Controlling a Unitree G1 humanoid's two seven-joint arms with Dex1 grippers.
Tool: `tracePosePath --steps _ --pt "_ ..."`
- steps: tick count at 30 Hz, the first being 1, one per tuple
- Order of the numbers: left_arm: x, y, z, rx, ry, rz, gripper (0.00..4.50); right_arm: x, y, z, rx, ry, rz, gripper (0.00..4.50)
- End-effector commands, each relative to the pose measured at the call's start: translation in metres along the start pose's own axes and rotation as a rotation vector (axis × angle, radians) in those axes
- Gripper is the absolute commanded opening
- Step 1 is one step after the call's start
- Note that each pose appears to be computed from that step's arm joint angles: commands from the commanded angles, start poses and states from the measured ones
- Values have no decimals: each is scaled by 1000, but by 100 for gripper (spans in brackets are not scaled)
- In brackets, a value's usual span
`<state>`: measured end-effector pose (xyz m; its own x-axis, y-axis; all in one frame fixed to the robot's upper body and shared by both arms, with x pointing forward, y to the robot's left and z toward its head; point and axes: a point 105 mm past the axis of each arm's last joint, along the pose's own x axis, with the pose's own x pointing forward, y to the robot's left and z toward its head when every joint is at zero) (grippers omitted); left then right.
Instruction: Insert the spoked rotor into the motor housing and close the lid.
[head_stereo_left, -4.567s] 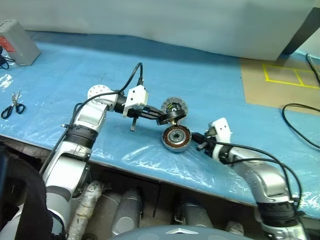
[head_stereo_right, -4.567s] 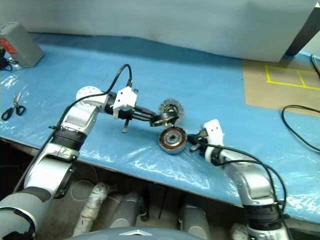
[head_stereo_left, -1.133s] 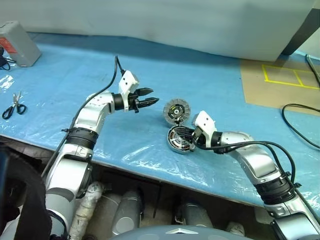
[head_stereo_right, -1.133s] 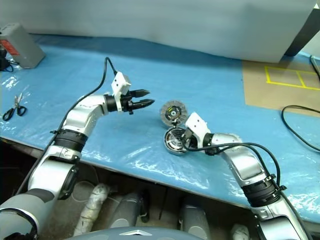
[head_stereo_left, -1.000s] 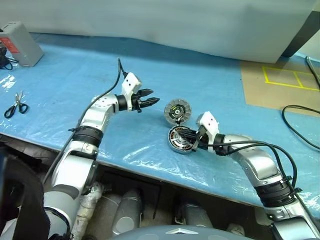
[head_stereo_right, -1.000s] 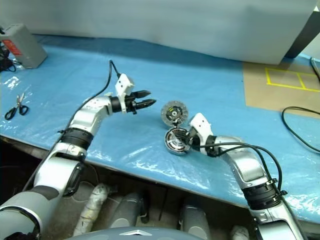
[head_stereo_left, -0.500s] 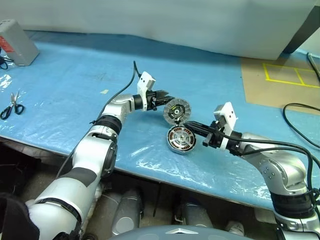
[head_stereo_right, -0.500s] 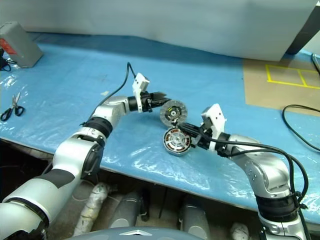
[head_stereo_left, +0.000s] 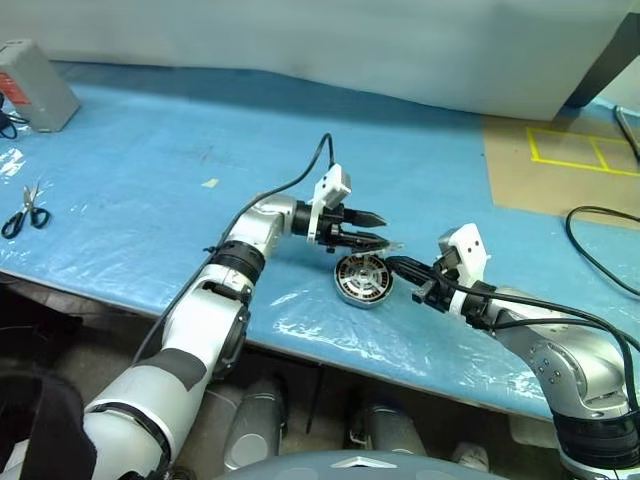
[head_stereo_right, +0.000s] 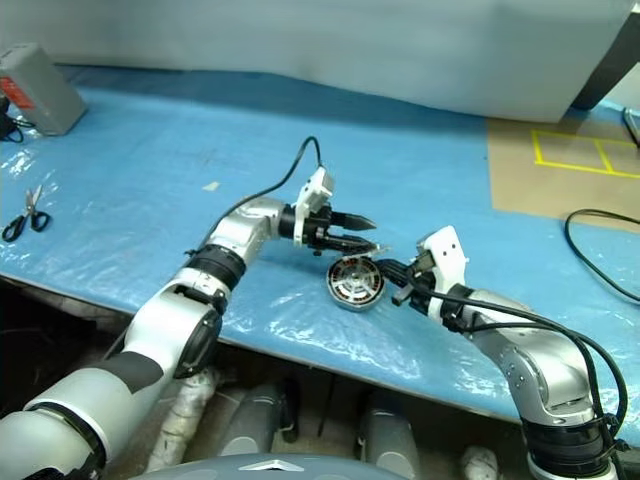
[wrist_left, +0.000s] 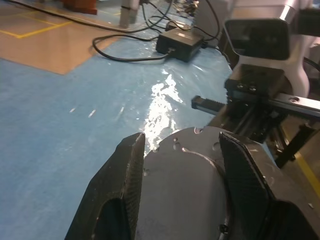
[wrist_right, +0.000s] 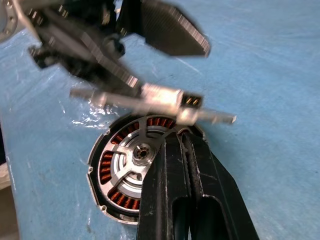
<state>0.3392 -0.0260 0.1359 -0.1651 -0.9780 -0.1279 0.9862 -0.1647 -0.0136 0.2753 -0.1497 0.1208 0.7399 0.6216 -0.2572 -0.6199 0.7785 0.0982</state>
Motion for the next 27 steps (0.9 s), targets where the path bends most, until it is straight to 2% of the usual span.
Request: tracePosePath --steps 1,4,7,12,18,22,27 --pt "4 -13 -11 67 79 -76 247 -13 8 32 -11 -120 21 0" --pt "5 -17 -18 56 93 -89 247 -22 25 40 -22 -138 102 0" --pt "5 -17 -25 48 111 -75 247 -32 37 35 -94 -64 155 0" --pt "7 -16 -27 44 109 -56 247 -34 33 29 -151 -6 132 0" --pt "4 -22 -28 37 110 -86 247 -24 28 34 -129 -44 97 0" --pt "-9 -24 -2 47 42 -105 247 -20 29 35 -125 -55 98 0" --pt "-38 -15 63 99 -105 -2 247 -14 35 28 -158 -26 133 0"
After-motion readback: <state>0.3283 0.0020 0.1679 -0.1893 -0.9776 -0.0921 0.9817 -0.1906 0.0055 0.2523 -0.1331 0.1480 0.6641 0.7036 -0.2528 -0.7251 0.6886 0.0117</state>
